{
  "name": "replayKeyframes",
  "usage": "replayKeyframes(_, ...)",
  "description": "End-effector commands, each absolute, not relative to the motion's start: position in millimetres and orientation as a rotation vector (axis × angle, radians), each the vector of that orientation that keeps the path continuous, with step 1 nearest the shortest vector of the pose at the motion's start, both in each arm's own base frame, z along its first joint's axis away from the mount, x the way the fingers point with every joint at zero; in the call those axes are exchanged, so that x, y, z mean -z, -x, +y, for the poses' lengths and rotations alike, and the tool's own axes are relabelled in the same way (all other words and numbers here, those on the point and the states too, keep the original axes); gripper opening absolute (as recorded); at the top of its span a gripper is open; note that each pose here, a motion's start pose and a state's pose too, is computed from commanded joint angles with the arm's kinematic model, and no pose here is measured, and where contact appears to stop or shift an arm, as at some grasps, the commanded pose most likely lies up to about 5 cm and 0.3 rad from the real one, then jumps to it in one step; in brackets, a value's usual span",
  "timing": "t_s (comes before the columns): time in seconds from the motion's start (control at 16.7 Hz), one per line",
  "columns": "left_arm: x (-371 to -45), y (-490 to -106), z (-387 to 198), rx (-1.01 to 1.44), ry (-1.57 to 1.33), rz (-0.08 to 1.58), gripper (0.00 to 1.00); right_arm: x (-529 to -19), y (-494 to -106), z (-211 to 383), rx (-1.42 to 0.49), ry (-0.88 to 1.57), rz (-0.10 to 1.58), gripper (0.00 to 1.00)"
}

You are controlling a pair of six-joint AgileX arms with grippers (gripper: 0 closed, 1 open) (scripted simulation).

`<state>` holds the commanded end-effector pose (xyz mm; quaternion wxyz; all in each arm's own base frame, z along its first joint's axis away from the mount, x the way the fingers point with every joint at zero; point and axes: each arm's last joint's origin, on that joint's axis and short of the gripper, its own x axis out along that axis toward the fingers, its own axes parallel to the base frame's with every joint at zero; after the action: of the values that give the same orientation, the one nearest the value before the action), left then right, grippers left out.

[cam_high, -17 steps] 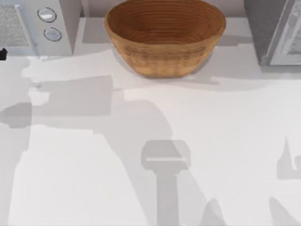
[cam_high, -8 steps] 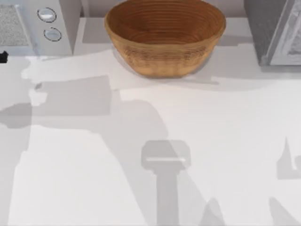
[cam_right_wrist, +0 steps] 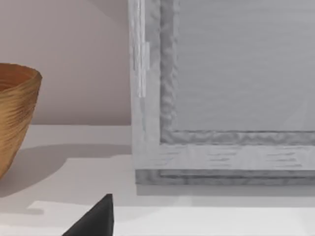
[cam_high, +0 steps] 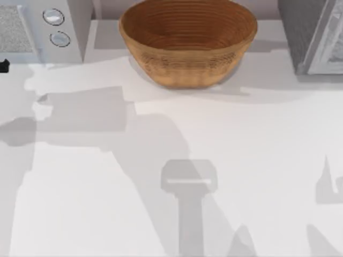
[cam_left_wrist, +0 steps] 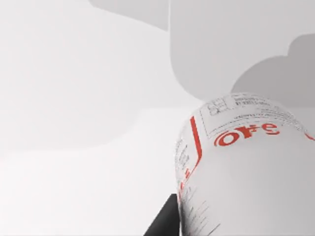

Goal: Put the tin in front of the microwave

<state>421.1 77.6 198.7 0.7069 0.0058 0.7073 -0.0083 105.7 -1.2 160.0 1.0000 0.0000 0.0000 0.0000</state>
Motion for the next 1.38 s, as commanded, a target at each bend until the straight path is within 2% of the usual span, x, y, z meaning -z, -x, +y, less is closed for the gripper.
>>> replayKeyframes(0.54, -198.7, -421.1, 77.6, 0.019, -0.013, 1.571, 0.98, -160.0, -105.7, -1.2, 0.000, 0.000, 0.000, 1.00)
replayKeyframes(1.14, -198.7, -421.5, 77.3, 0.020, -0.014, 1.574, 1.00, -160.0, -105.7, -1.2, 0.000, 0.000, 0.000, 1.00)
replayKeyframes(1.38, -222.9, -422.5, 77.3, 0.021, -0.014, 1.573, 1.00, -160.0, -105.7, -1.2, 0.000, 0.000, 0.000, 1.00)
